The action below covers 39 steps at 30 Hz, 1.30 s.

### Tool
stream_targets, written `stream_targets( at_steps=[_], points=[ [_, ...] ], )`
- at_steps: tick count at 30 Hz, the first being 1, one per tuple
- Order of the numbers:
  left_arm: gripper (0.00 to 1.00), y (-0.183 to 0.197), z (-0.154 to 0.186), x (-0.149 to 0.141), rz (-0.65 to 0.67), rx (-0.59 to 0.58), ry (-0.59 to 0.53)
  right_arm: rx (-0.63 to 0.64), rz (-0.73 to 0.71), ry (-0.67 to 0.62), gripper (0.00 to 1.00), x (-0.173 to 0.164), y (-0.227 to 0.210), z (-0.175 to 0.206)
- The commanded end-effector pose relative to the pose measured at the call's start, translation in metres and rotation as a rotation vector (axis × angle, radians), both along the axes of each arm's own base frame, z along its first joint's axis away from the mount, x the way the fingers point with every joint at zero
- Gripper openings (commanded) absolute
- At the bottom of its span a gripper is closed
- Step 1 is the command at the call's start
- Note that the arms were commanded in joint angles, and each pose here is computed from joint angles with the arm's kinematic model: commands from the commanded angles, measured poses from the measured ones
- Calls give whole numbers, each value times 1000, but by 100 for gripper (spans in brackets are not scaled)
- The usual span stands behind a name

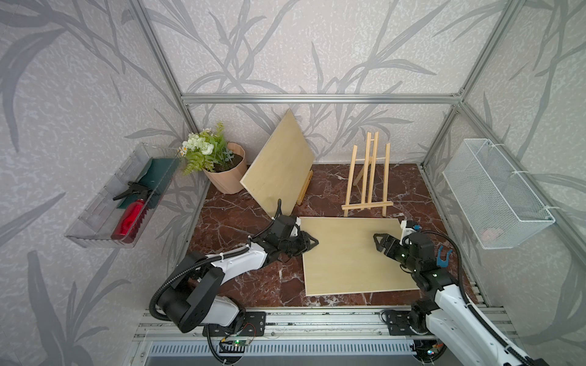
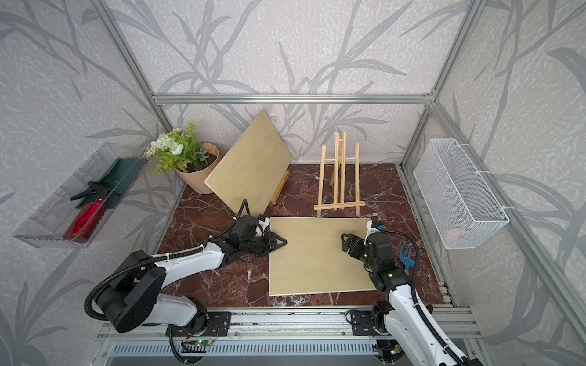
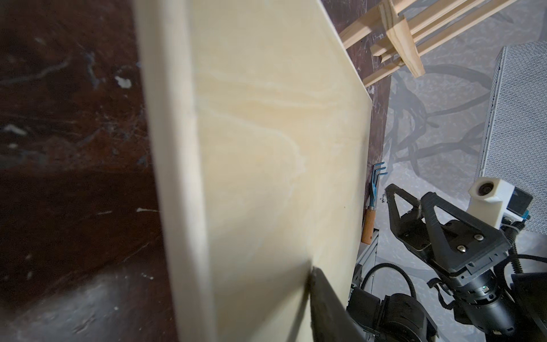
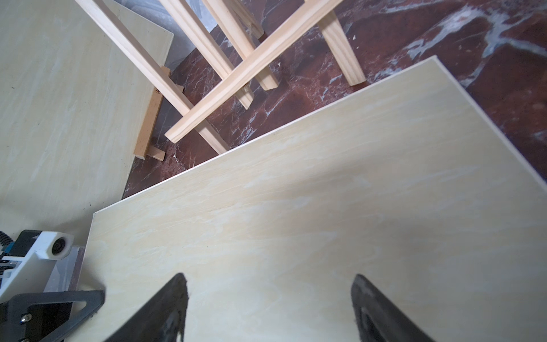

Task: Disassemble the easel
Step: Place the drawing board at the center of the board.

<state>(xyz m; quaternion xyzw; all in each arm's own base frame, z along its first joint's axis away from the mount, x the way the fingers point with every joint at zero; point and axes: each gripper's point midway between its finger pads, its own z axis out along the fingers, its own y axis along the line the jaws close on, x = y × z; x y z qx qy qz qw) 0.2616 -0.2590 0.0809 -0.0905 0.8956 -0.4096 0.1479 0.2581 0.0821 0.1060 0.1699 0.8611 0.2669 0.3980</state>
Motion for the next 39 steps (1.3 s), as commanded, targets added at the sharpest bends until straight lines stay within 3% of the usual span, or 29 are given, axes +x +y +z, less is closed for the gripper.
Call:
stream_targets(
  at_steps=[1, 10, 22, 29, 35, 36, 39],
  points=[
    [39, 20, -11, 11, 55, 130, -27, -6, -1, -12, 86, 1, -2, -1],
    [49, 19, -3, 16, 65, 126, -43, -8, 2, -11, 85, 2, -1, -1],
    [50, 13, 20, 25, 75, 92, -80, 1, 9, -3, 85, 2, 1, -4],
    [53, 2, 54, 18, 42, 61, -128, -8, 8, -7, 84, 2, 0, -5],
    [55, -10, 93, -9, -40, 121, -221, -4, 15, -13, 84, 3, 1, -4],
    [57, -11, 98, -14, -53, 142, -239, -2, 19, -15, 84, 3, 2, -4],
    [87, -7, 112, -32, -91, 211, -295, 7, 31, -23, 84, 3, 5, -3]
  ],
)
